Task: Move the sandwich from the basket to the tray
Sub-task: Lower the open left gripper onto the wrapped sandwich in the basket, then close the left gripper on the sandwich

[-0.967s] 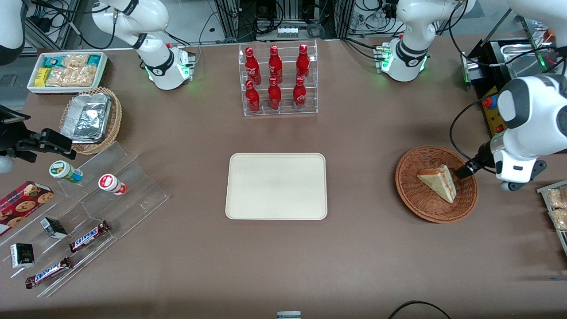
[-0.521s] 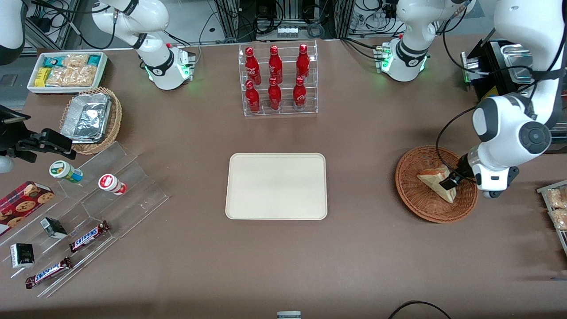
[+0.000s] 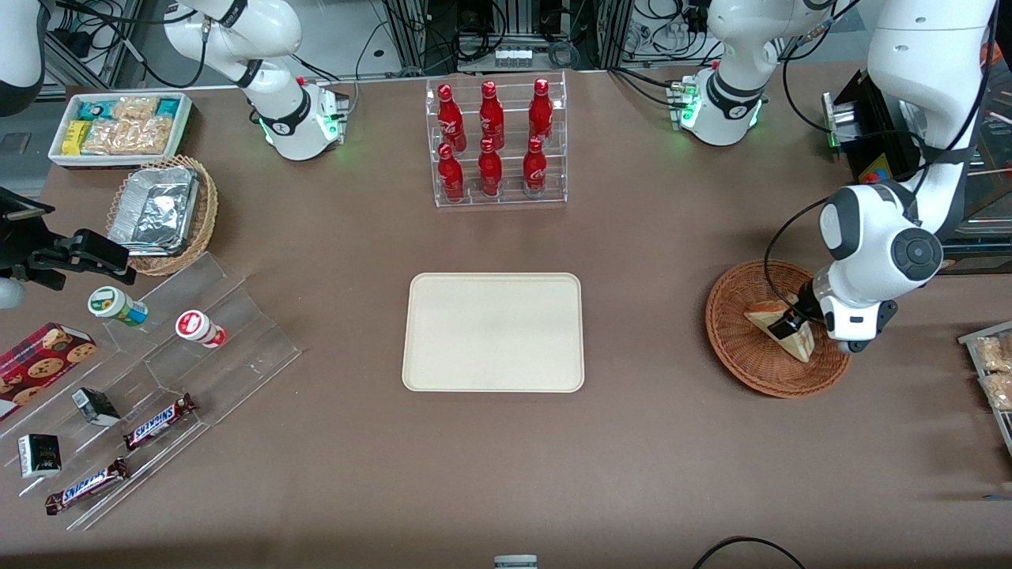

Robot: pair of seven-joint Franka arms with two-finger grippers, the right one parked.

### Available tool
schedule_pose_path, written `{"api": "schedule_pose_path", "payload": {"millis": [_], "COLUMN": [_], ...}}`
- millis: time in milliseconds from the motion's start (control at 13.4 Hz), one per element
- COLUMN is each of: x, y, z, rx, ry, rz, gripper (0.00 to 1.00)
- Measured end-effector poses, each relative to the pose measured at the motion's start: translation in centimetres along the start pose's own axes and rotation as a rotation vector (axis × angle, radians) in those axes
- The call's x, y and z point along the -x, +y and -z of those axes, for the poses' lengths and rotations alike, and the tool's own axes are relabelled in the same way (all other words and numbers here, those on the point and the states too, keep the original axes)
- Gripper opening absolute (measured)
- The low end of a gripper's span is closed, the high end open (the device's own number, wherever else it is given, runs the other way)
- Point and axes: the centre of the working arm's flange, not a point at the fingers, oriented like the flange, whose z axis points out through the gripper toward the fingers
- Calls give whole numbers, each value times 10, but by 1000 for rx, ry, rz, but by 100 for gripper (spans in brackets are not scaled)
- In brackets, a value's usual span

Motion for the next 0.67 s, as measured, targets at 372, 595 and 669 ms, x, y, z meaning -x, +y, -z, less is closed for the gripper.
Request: {"api": "schedule_pose_path", "payload": {"millis": [372,595,669], "x": [4,2,2], "y": [3,3,3], "z": [-8,-4,0], "rx": [-8,-8,-14], "ry": [-10,-7,-3], "rz": [-9,-9,-17], "gripper": [72,48,45]}}
